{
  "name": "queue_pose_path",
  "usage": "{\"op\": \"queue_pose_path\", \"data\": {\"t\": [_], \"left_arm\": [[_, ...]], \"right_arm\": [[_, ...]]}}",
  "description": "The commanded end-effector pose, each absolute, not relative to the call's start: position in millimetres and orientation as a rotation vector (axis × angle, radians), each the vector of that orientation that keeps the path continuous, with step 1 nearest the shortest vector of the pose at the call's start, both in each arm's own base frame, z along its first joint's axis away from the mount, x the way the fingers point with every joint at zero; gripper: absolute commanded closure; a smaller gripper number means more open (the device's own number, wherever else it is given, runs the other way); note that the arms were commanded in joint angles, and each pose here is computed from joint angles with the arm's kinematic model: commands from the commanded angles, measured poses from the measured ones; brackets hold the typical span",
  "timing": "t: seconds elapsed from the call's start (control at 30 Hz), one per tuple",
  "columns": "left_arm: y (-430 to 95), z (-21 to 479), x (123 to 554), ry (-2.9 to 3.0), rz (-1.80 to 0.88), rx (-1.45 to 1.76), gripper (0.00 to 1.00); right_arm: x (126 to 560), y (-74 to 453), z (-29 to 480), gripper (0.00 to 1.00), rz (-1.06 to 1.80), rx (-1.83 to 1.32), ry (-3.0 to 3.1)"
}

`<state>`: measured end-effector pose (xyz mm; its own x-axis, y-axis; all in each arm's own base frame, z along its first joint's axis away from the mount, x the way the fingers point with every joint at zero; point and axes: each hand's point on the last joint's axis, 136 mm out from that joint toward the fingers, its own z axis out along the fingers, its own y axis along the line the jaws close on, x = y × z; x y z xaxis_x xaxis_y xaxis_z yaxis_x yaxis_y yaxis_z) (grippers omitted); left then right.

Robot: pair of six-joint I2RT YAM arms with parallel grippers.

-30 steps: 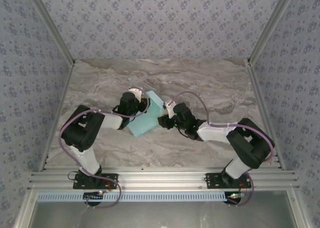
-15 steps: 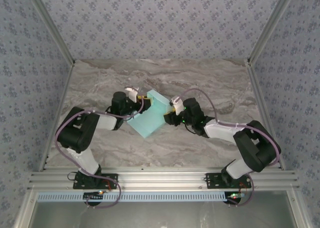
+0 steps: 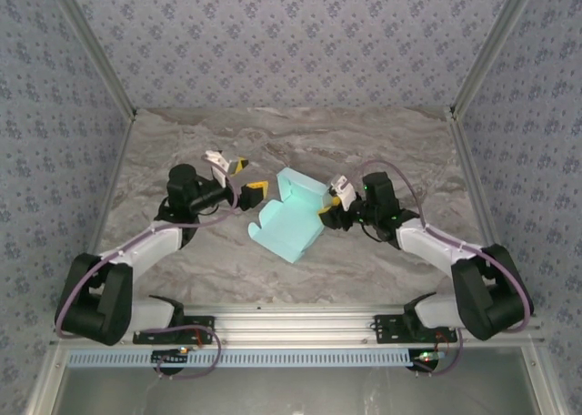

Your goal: Fold the paper box

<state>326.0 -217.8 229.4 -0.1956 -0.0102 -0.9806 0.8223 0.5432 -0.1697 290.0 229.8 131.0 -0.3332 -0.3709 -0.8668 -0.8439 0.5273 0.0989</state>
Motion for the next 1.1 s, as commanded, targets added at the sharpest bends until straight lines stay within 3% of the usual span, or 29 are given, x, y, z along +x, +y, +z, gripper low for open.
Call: {"op": "queue_pose_path", "data": {"t": [0.0, 0.13, 0.3, 0.5, 1.07], "left_arm": [[-228, 217, 298, 1.529, -0.962, 0.922, 0.01], [-228, 195, 282, 1.395, -0.809, 1.095, 0.02], [-230, 167, 267, 1.318, -0.768, 1.286, 0.14], [-228, 162, 256, 1.279, -0.773, 1.374, 0.17], [-242, 171, 225, 1.139, -0.931, 1.519, 0.35]], "right_arm": [[275, 237, 153, 0.81, 0.743, -1.132, 1.804], [265, 233, 155, 0.8, 0.732, -1.177, 1.791], [232, 246, 169, 0.79, 0.77, -1.372, 1.655], [210, 254, 164, 0.77, 0.774, -1.545, 1.608], [199, 260, 170, 0.79, 0.835, -1.601, 1.549]]}}
